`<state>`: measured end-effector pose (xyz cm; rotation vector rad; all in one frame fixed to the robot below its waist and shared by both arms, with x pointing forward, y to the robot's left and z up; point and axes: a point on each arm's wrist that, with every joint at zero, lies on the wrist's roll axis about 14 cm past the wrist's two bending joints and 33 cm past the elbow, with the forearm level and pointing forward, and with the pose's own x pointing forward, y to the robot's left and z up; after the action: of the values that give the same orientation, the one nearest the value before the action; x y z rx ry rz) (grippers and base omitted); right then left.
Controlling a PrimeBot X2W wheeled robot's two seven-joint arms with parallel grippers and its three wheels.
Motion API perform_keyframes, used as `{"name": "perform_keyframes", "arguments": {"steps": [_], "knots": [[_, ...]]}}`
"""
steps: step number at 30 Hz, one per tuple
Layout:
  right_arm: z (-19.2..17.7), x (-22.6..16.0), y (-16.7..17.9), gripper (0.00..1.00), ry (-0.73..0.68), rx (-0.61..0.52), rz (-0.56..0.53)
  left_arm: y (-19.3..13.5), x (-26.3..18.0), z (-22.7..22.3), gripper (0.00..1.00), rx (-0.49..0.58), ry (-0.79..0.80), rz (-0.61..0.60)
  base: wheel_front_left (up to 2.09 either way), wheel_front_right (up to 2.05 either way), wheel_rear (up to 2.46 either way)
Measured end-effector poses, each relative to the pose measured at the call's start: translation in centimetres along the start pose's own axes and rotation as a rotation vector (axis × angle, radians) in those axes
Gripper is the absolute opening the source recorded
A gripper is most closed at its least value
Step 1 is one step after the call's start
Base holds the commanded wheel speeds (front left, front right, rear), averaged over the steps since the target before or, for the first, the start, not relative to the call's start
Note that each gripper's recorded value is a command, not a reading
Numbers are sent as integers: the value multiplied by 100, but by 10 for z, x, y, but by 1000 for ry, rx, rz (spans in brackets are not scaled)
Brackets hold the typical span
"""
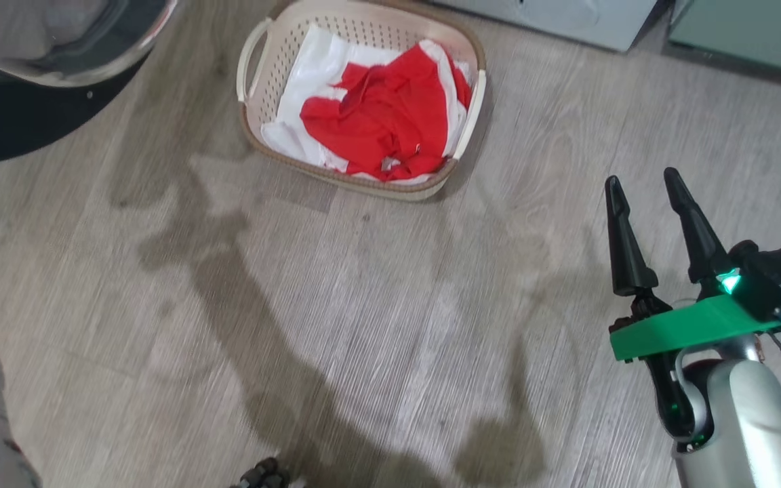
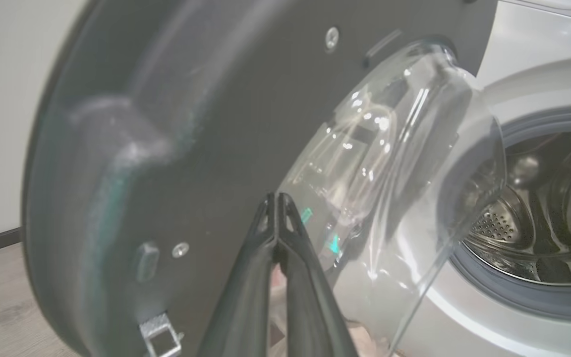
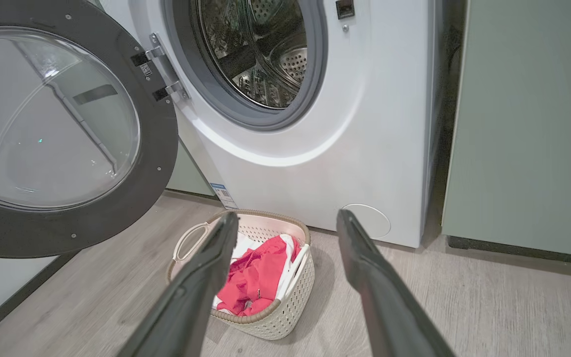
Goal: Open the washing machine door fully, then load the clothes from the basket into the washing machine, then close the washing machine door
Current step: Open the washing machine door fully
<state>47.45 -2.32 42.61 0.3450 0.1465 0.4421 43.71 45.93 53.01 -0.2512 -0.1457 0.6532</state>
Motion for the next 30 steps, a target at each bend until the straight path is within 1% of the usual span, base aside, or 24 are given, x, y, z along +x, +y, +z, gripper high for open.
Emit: {"name": "perform_keyframes", "arguments": {"steps": [5, 11, 15, 22, 24, 30], "knots": [[15, -6, 6, 100, -42, 2, 3, -11, -17, 0, 0, 5, 8, -55, 0, 0, 0], [38, -17, 14, 100, -101, 2, 6, -42, -42, 8, 0, -2, -8, -177, 0, 0, 0], [52, -25, 18, 100, -137, 0, 6, -57, -62, 3, 0, 3, 7, -250, 0, 0, 0], [64, -48, 18, 100, -164, -8, -16, -85, -101, -5, 0, -7, 30, -378, 0, 0, 0], [66, -51, 19, 100, -170, -9, -19, -88, -106, -6, 0, -11, 32, -391, 0, 0, 0], [81, -70, 18, 100, -213, -27, -38, -106, -143, -15, 0, -51, 54, -469, 0, 0, 0]]}}
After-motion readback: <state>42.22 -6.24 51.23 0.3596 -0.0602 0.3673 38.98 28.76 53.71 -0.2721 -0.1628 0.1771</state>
